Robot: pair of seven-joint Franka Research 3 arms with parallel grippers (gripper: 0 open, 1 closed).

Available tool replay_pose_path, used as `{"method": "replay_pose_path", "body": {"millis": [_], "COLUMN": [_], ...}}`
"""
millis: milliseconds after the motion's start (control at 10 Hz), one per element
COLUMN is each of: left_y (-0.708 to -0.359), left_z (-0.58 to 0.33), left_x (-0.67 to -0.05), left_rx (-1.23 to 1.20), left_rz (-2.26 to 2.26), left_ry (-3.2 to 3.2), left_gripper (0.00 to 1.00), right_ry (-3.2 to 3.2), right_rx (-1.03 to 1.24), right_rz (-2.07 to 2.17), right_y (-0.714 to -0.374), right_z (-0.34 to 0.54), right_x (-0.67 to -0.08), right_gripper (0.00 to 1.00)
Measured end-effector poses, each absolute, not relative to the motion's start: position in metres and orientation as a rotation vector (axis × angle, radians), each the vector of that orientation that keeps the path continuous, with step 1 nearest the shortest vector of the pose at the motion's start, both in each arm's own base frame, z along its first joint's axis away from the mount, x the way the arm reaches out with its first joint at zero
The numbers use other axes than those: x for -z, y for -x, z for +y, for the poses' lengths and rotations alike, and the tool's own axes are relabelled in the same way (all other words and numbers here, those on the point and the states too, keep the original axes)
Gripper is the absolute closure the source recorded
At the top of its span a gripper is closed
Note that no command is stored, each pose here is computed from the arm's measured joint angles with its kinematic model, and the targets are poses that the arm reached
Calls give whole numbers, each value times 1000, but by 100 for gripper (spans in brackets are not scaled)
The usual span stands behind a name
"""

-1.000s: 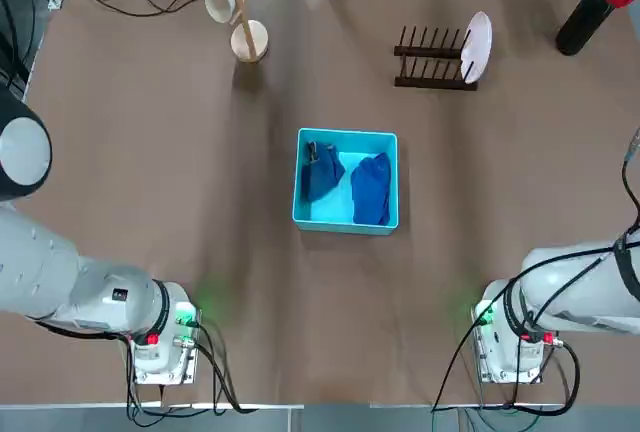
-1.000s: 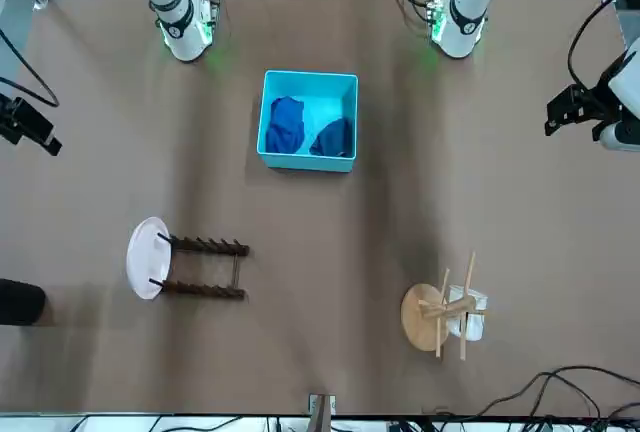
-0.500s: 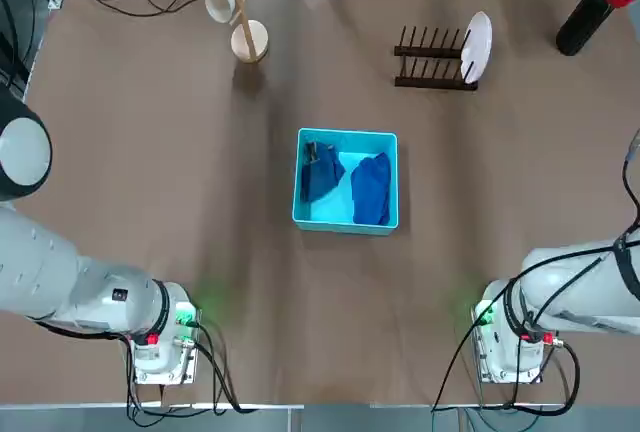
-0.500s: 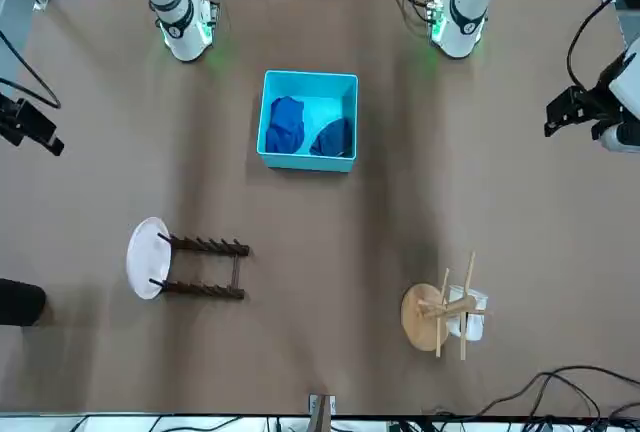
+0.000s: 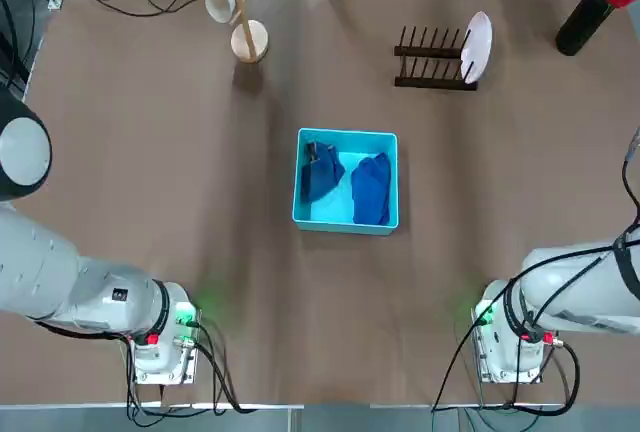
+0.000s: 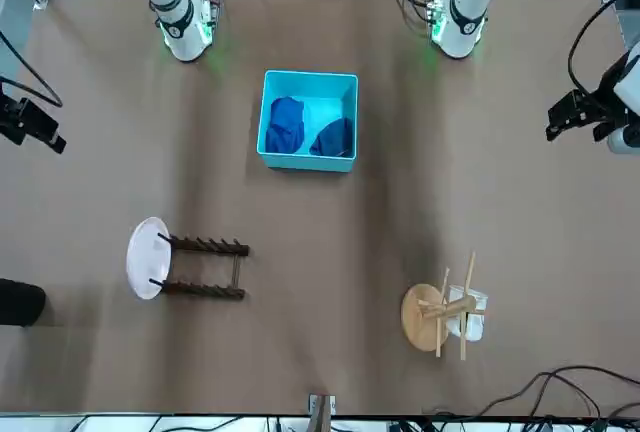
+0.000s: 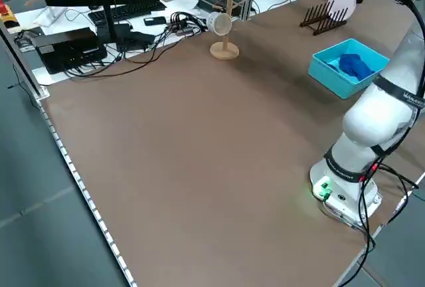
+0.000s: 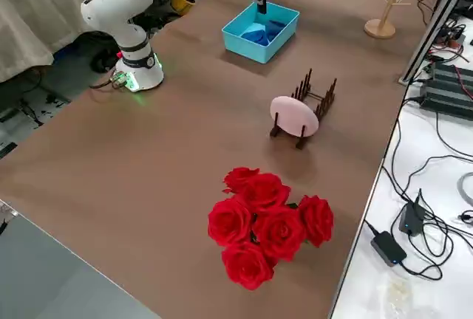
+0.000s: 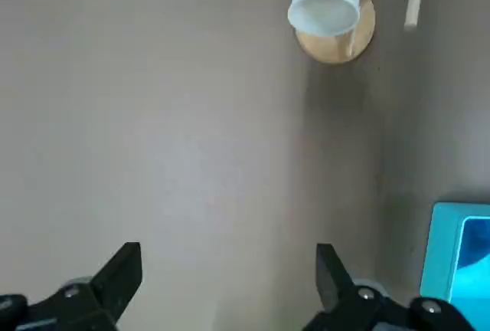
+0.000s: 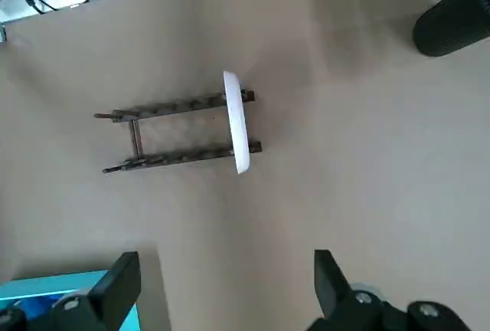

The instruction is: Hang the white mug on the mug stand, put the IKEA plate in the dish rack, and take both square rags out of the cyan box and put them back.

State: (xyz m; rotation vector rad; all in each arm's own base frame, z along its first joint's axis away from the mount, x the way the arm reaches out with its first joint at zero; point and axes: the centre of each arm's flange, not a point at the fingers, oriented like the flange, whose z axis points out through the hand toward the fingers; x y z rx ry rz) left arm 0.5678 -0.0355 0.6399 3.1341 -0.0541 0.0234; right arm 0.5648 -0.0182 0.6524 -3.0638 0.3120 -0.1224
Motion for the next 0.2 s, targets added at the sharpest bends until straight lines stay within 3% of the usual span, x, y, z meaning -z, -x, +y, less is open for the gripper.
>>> {"method": "replay_pose_path", "body": {"millis": [200], "left_y": [-571], "left_z": [-36], "left_x": [-643], "left_rx": [-74], "left_rz": [-60], "left_ry": [-3132], "left_gripper": [0], "right_ry": [3064], "right_rx": [122], "right_rz": [318], "right_y": [-565], "right_z": [-20], "right_x": [-652], "right_gripper": [0]}}
